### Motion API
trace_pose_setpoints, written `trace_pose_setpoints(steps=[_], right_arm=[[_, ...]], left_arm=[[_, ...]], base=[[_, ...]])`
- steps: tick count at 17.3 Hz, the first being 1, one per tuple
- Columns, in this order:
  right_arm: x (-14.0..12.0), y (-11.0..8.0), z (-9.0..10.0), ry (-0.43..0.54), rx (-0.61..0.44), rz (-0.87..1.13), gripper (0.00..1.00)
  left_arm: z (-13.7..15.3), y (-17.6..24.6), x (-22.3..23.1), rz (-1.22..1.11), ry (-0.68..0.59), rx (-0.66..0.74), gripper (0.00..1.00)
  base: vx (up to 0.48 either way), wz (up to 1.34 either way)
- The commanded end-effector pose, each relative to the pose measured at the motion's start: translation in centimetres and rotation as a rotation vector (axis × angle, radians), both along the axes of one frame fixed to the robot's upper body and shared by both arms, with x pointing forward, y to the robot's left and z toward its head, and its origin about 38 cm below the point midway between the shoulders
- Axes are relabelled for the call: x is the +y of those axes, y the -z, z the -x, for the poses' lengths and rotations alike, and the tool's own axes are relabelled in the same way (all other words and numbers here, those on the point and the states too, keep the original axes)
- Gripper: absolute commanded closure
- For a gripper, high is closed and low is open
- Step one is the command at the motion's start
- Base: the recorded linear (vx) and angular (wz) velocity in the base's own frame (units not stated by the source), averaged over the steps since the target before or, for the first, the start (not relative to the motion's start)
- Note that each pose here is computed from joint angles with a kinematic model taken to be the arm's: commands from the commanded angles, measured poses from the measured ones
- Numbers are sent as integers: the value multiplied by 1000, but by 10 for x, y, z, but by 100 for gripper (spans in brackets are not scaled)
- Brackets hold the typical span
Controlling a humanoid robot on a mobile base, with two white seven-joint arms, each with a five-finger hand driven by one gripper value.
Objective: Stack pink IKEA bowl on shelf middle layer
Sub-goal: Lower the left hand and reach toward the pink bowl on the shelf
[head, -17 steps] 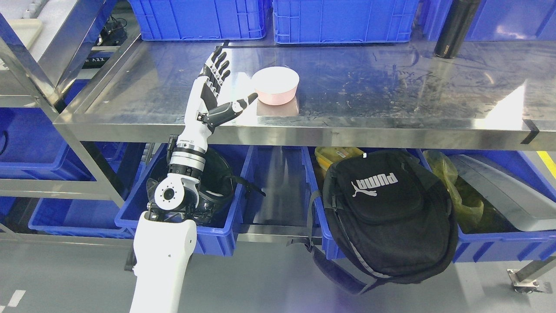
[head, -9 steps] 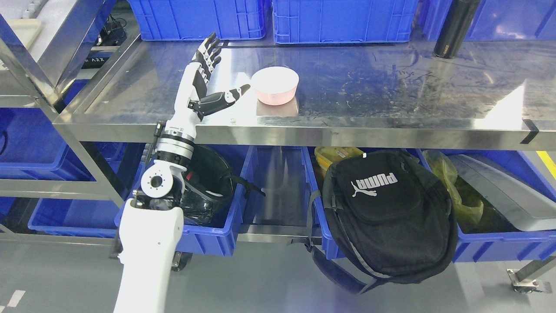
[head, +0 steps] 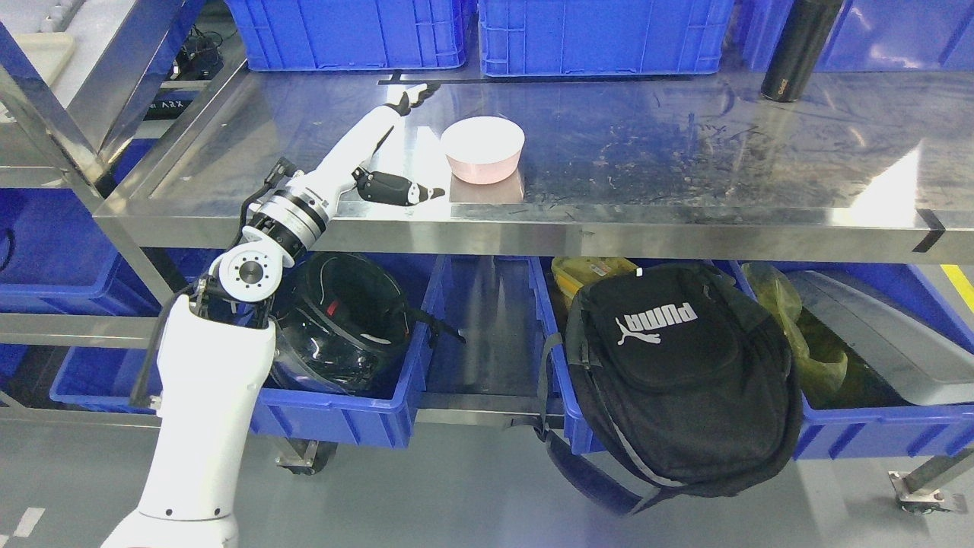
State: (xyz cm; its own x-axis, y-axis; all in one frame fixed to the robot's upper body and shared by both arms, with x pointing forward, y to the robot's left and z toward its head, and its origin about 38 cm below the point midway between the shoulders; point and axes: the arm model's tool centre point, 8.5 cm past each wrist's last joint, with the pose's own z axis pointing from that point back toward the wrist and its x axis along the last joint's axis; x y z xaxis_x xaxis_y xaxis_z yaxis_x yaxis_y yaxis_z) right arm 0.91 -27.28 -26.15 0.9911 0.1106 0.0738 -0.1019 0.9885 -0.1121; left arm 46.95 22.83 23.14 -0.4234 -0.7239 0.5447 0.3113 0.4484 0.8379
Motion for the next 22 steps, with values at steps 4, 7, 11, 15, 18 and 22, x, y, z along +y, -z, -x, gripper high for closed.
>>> trace_pose_setpoints(steps=[4, 7, 11, 15, 18, 22], right_arm=[[-11, -1, 9, 0, 6, 17, 0], [-11, -1, 9, 0, 6, 17, 0], [-11, -1, 9, 0, 6, 17, 0], [-11, -1, 9, 0, 6, 17, 0], [-11, -1, 9, 0, 6, 17, 0], [-11, -1, 9, 0, 6, 17, 0]], left_arm=[[-12, -37, -16, -553, 34, 13, 2], [-13, -32, -14, -606, 6, 22, 3], [-21, -17, -15, -633, -19, 55, 7], [-35, -8, -41, -591, 24, 76, 13], [-42, 6, -54, -586, 53, 103, 19], [-51, 23, -59, -600, 50, 121, 21]], base=[[0, 0], [0, 0], [0, 0], [0, 0], [0, 0], [0, 0]])
